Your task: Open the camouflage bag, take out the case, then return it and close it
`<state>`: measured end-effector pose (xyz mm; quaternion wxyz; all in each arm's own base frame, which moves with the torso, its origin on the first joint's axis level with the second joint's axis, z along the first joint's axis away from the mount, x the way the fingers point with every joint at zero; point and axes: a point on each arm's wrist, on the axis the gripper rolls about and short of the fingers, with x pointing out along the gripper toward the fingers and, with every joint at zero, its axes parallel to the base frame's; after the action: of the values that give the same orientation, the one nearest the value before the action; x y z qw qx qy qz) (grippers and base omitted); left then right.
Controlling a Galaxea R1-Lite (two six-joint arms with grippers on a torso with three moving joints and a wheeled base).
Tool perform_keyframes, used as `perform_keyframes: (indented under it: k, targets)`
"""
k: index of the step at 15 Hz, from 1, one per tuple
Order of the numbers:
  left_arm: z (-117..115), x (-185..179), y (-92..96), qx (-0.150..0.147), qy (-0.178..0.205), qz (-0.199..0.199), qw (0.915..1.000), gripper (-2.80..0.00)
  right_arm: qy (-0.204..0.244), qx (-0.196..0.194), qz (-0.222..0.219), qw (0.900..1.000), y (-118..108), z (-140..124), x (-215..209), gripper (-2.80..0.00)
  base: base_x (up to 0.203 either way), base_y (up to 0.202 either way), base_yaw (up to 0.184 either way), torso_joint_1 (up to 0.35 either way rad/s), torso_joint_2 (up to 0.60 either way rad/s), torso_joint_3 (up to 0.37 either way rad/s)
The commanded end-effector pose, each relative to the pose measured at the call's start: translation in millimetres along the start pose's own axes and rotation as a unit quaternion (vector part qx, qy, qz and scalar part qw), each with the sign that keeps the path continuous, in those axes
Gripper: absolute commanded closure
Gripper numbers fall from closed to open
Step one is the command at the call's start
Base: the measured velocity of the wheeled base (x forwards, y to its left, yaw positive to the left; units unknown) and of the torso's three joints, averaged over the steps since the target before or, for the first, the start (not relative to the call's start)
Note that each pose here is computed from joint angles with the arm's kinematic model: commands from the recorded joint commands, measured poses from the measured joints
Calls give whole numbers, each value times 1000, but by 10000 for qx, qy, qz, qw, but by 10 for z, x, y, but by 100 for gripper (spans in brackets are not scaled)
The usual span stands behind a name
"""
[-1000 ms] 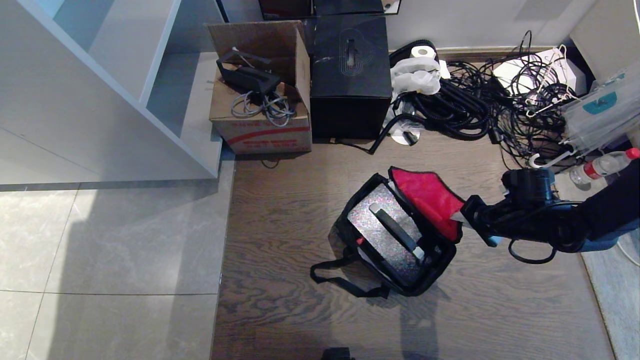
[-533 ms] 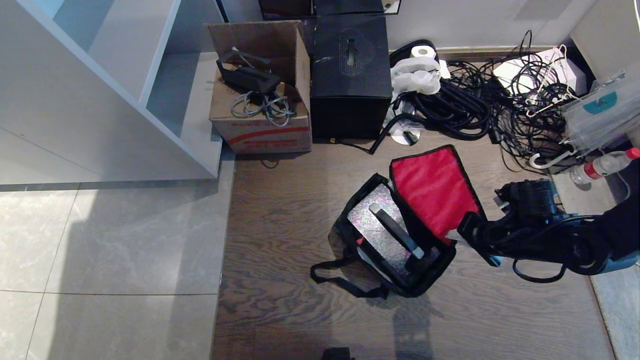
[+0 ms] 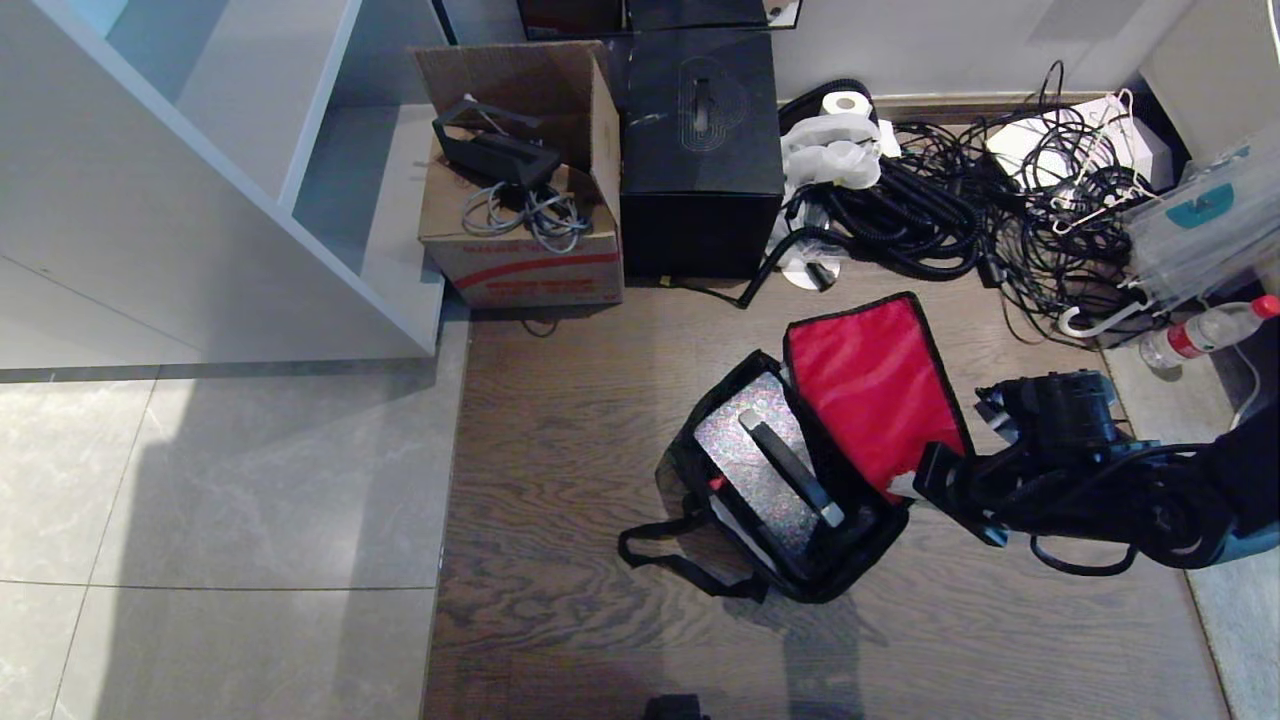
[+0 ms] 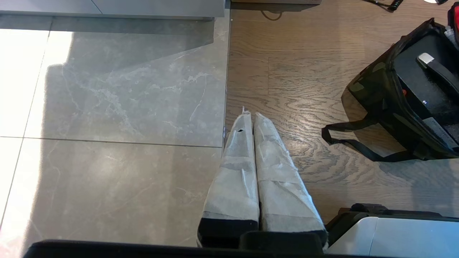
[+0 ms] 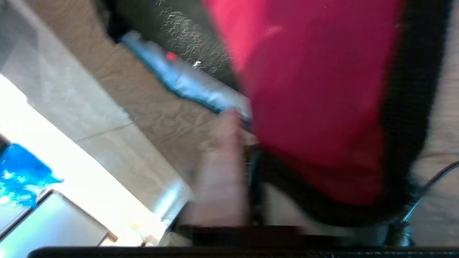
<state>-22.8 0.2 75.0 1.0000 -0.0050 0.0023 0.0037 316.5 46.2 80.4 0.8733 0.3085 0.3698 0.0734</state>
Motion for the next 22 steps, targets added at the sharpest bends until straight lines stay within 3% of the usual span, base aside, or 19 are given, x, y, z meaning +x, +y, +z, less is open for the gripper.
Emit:
perform_keyframes:
  k: [1, 4, 8, 10, 13, 18, 22]
  targets:
    - [0, 0, 0, -4, 0, 1, 10000, 0, -191, -47, 197, 9996, 67, 31, 23, -280, 0, 0, 0, 0, 0, 0]
    - [0, 0, 0, -4, 0, 1, 10000, 0, -331, 57, 473, 9983, 185, -6, 37, -280, 0, 0, 0, 0, 0, 0]
    - [0, 0, 0, -4, 0, 1, 10000, 0, 285, 274, 604, 9974, 378, -443, -46, -280, 0, 0, 0, 0, 0, 0]
    - [0, 0, 0, -4, 0, 1, 10000, 0, 457, 444, 763, 9950, 516, -587, -175, -280, 0, 0, 0, 0, 0, 0]
    - [0, 0, 0, -4, 0, 1, 10000, 0, 701, 415, 666, 9944, 527, -699, -363, -280, 0, 0, 0, 0, 0, 0]
    - [0, 0, 0, -4, 0, 1, 10000, 0, 567, 390, 761, 9947, 555, -606, -379, -280, 0, 0, 0, 0, 0, 0]
    - [0, 0, 0, -4, 0, 1, 10000, 0, 90, 515, 601, 9968, 416, -229, -216, -280, 0, 0, 0, 0, 0, 0]
